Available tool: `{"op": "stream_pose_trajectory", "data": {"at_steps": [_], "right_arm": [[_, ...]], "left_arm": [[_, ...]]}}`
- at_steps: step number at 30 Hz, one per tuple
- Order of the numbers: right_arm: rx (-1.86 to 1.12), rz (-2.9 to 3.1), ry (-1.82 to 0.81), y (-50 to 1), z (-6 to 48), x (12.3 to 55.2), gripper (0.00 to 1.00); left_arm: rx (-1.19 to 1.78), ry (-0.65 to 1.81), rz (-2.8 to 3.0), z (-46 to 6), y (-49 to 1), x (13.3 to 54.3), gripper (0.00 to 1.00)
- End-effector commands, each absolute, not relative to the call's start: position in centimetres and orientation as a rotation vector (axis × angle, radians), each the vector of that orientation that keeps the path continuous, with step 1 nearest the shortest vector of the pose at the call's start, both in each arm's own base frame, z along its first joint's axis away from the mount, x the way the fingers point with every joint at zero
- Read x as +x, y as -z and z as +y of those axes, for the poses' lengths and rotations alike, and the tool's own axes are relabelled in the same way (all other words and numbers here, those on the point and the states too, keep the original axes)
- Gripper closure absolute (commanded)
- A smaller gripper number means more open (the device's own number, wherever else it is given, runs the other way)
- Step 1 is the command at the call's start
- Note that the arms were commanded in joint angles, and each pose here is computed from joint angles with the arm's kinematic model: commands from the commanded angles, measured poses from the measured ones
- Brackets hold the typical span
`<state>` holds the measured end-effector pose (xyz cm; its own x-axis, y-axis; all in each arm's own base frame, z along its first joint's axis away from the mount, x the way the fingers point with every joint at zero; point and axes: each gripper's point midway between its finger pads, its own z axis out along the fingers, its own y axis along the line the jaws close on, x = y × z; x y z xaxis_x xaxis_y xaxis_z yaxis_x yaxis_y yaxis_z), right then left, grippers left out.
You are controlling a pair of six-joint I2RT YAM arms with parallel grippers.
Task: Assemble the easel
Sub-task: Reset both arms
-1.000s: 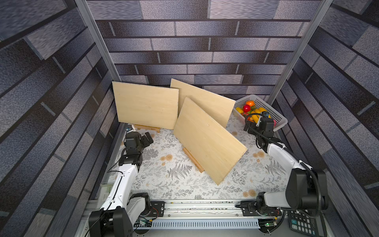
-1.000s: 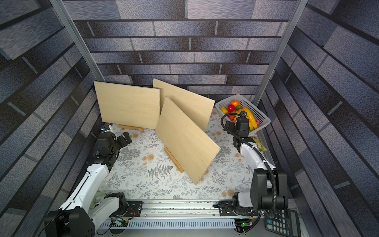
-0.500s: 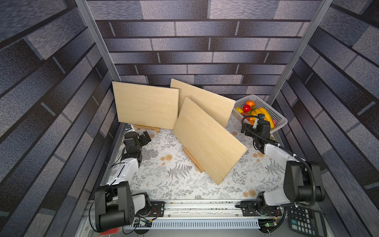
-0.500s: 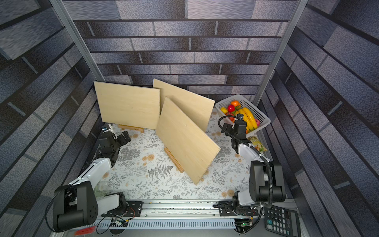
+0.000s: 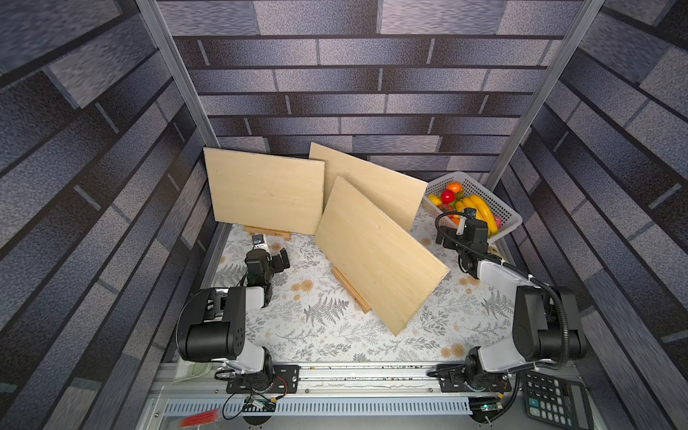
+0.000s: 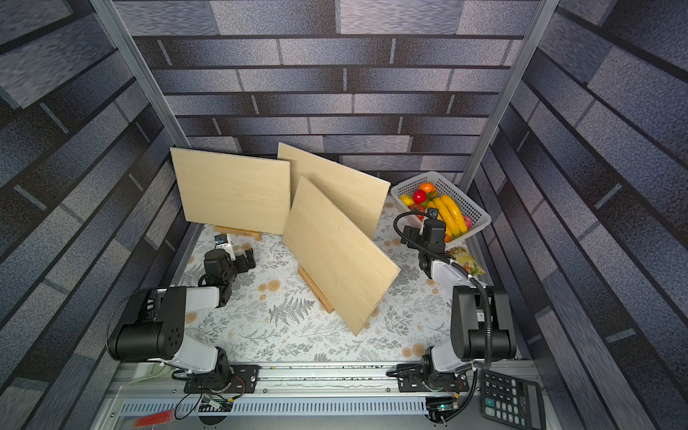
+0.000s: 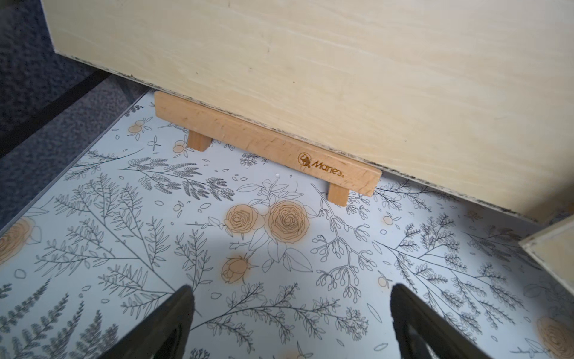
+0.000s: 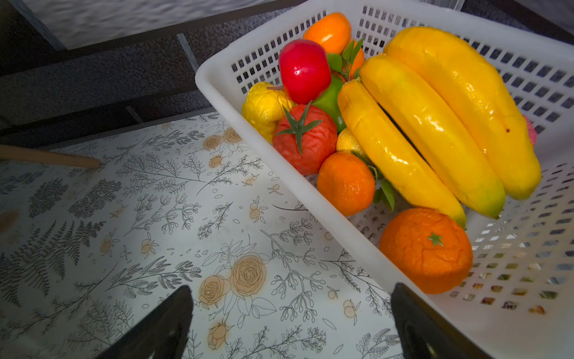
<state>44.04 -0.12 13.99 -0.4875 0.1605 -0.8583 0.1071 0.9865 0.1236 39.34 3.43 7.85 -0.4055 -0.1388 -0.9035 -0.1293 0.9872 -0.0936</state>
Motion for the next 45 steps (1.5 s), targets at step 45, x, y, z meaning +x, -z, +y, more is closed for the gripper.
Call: {"op": "stream_pose_trajectory", "data": {"at_steps": [45], "right_arm": [[0.065,1.888,-0.016,-9.4,0.3,39.2,0.0]], "left_arm": [[-0.157,-0.063,1.914,3.7,-9.2,40.0,0.0]]}}
